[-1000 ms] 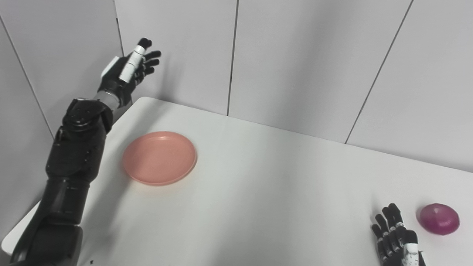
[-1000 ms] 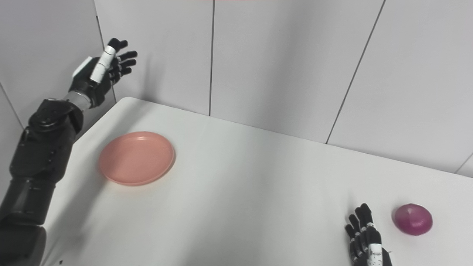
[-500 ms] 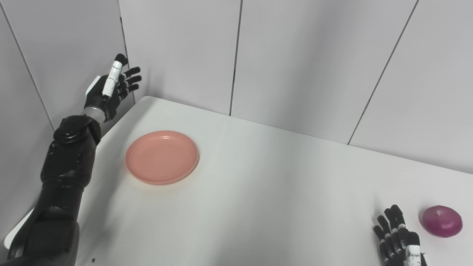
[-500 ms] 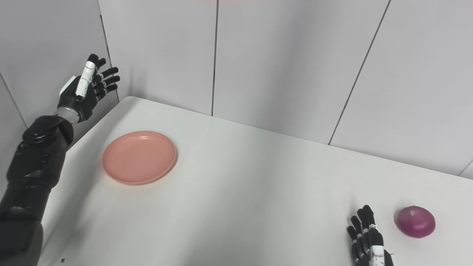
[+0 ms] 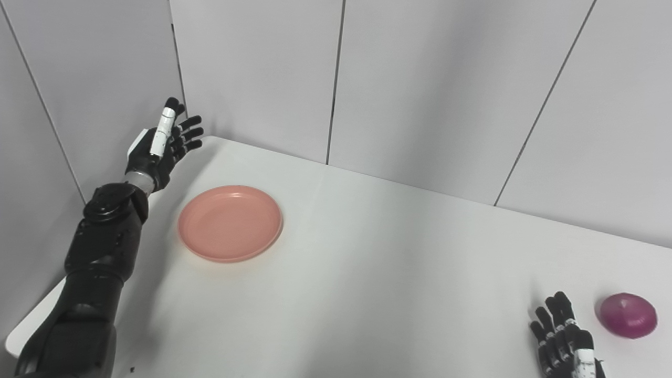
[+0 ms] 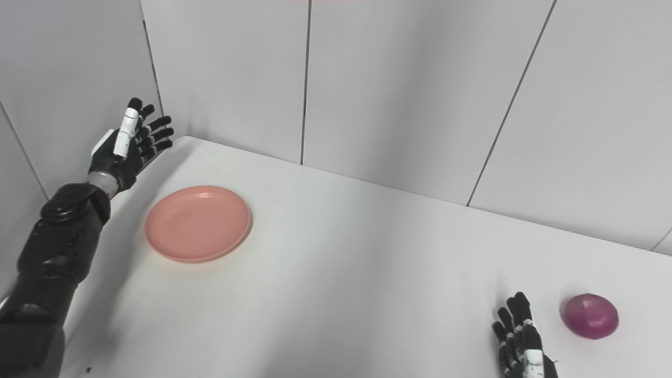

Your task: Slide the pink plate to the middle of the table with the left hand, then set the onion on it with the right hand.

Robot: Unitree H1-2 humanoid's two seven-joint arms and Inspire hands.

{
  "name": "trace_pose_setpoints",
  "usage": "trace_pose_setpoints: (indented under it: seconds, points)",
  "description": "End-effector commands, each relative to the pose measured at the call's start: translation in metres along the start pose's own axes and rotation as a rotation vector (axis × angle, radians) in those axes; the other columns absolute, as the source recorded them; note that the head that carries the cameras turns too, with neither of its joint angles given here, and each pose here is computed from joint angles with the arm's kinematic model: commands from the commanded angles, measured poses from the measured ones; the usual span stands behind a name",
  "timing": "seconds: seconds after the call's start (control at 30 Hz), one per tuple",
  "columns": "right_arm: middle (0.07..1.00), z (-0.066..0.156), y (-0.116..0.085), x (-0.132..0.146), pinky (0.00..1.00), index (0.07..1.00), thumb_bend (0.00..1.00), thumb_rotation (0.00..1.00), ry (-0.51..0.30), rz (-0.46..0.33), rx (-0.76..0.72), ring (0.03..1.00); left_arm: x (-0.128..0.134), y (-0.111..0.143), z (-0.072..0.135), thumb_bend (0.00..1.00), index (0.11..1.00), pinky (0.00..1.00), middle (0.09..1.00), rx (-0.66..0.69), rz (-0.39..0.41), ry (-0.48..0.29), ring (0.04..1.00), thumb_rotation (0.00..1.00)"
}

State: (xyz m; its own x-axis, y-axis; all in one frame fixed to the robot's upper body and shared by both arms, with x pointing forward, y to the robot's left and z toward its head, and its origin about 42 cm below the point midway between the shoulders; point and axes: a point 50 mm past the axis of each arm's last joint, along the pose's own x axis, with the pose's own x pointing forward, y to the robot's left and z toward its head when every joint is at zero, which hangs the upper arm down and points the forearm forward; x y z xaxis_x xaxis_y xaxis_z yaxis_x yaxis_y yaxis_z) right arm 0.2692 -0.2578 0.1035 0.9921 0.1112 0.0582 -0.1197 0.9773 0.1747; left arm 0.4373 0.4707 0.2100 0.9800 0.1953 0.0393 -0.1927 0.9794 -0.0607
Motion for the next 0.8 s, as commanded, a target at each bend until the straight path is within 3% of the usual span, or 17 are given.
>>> trace_pose_setpoints:
  seconds: [0.0, 0.17, 0.33, 0.67, 0.77]
  points:
    - [1.0, -0.042, -0.006, -0.032, 1.0, 1.0, 0.83, 0.87, 0.137, -0.049, 0.034, 1.0, 0.006, 0.003, 0.019, 0.94, 0.976, 0.89, 0.868, 0.0, -0.019, -0.086, 0.873, 0.86]
    - [1.0, -0.043, -0.007, -0.032, 1.0, 1.0, 0.83, 0.87, 0.137, -0.051, 0.037, 1.0, 0.004, 0.008, -0.011, 0.94, 0.971, 0.87, 0.869, -0.031, -0.035, -0.039, 0.869, 0.84]
    - [1.0, -0.042, -0.008, -0.033, 1.0, 1.0, 0.84, 0.87, 0.138, -0.05, 0.034, 1.0, 0.0, 0.011, -0.034, 0.99, 0.918, 0.76, 0.814, -0.031, -0.009, 0.0, 0.805, 0.82]
    - [1.0, -0.042, -0.009, -0.033, 1.0, 1.0, 0.85, 0.86, 0.143, -0.053, 0.033, 1.0, -0.007, 0.016, -0.051, 0.98, 0.892, 0.71, 0.802, -0.033, 0.017, 0.025, 0.768, 0.8]
    - [1.0, -0.042, -0.009, -0.034, 1.0, 1.0, 0.84, 0.87, 0.146, -0.049, 0.025, 1.0, -0.011, 0.015, -0.057, 0.94, 0.913, 0.74, 0.813, -0.046, -0.001, 0.035, 0.792, 0.81]
